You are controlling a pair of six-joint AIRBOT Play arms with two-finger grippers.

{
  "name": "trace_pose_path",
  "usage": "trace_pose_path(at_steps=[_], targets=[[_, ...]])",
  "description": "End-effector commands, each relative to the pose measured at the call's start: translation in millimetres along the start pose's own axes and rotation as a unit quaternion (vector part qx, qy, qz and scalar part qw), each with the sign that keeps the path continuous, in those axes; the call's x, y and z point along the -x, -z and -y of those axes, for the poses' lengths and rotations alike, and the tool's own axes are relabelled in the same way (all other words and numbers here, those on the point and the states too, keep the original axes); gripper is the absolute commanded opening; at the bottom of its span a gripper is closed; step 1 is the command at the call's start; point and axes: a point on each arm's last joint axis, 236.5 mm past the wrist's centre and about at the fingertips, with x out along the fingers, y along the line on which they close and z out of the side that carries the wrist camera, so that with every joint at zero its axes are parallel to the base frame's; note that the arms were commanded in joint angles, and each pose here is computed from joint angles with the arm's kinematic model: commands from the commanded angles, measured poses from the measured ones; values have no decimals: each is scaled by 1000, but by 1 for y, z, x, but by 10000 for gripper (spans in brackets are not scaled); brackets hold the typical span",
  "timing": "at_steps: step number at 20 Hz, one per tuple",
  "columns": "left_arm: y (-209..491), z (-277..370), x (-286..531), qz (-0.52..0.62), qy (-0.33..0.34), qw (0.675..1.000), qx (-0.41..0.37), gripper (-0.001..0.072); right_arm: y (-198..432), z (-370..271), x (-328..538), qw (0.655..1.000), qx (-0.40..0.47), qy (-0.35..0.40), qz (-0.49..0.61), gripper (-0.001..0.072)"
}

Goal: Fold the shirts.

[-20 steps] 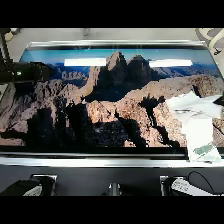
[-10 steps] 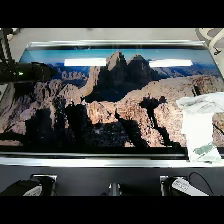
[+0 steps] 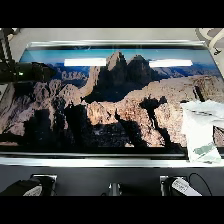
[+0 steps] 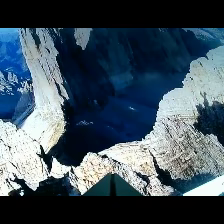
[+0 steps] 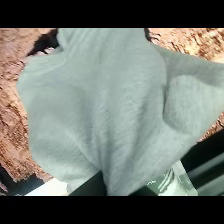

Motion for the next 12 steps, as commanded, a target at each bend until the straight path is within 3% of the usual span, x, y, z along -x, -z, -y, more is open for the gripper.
trace_pose_path(at_steps=[1,5,11,12], targets=[[2,0,0,-5,1,1000,-6,27,41,25,-11,996,-18,49,-79,32],[3,0,0,-6,1,1000,-6,27,117,34,-49,979,-17,55,-195,32],[0,12,0,-1,26,1000,6,27,177,39,-86,965,-22,58,-255,35],[0,12,0,-1,26,1000,6,28,176,45,-87,965,-19,68,-252,107]])
